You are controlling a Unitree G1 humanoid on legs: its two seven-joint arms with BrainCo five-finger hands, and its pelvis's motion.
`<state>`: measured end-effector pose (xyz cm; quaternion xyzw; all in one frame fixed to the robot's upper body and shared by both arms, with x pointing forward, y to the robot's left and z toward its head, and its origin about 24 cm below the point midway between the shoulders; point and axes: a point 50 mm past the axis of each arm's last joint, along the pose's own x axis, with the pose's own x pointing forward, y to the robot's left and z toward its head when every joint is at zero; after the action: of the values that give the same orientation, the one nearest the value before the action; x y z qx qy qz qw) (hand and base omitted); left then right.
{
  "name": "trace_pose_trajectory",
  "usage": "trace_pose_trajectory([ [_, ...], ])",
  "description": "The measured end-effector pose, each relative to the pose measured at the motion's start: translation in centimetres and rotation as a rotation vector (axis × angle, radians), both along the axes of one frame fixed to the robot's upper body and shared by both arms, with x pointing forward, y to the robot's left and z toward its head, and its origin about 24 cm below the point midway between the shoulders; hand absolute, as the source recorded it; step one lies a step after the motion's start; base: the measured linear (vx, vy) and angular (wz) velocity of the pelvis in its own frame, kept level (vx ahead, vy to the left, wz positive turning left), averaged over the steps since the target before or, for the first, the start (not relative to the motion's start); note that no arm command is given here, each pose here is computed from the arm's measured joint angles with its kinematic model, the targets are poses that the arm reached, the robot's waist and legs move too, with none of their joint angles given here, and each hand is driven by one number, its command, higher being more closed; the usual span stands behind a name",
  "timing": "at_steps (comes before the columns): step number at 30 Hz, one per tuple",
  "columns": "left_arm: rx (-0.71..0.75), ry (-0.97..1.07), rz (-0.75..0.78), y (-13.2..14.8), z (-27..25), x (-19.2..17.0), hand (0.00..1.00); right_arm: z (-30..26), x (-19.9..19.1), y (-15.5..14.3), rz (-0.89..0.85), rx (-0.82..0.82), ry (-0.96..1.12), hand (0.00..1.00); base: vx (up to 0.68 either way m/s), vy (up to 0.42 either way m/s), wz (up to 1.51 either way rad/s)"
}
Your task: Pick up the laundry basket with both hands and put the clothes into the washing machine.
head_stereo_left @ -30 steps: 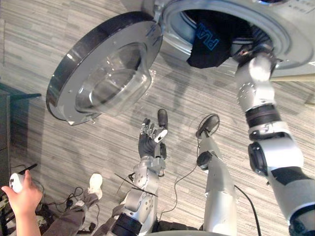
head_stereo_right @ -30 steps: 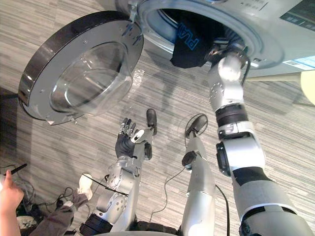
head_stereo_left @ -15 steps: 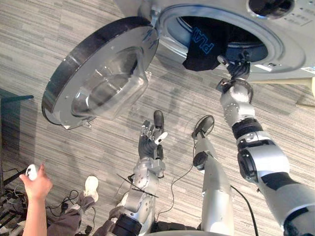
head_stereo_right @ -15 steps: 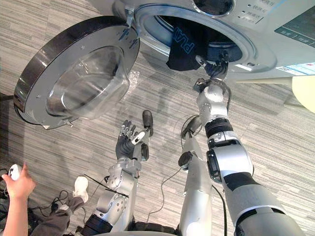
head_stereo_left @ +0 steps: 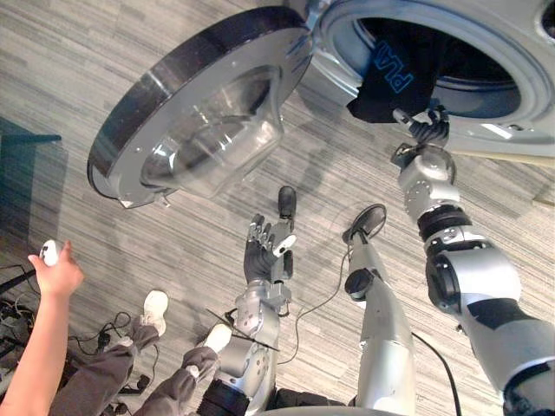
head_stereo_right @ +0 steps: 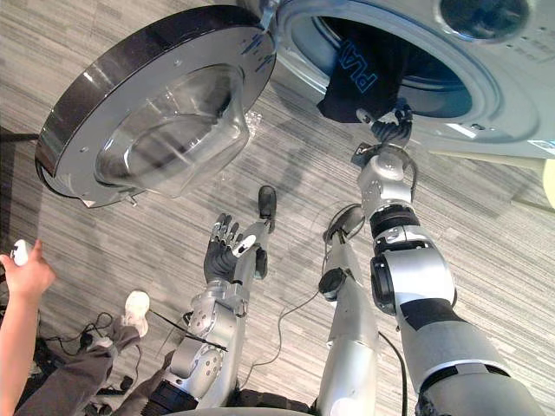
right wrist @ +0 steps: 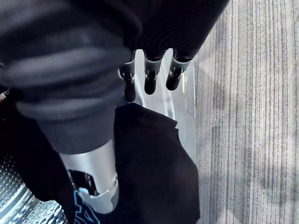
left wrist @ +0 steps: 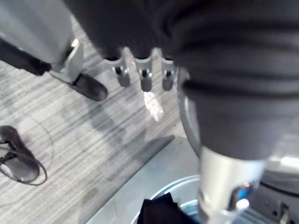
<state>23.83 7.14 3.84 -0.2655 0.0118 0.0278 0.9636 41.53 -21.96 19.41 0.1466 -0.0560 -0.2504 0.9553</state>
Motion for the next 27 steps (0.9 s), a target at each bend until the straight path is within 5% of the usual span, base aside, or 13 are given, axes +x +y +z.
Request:
trace_pose_trajectory([
  [18,-0.011,-0.046,-0.001,-0.1,1.0,-0.1,0.00,2.6,-1.5,-5.6,-0.243,-0.056,-0.051,0.00,0.05,0.011,0.11],
  [19,-0.018,-0.056,0.006,0.0,1.3,-0.2,0.00,3.0,-1.6,-5.7,-0.254,-0.072,-0.072,1.00,0.04,-0.013,-0.01],
  [22,-0.026,-0.079,0.002,-0.1,1.8,-0.2,0.00,4.4,-1.9,-6.0,-0.271,-0.114,-0.122,1.00,0.01,-0.013,-0.12],
  [27,-0.022,-0.086,0.024,0.2,2.1,-0.1,0.00,7.9,-4.1,-10.5,-0.422,-0.213,-0.192,1.00,0.00,-0.050,0.25],
])
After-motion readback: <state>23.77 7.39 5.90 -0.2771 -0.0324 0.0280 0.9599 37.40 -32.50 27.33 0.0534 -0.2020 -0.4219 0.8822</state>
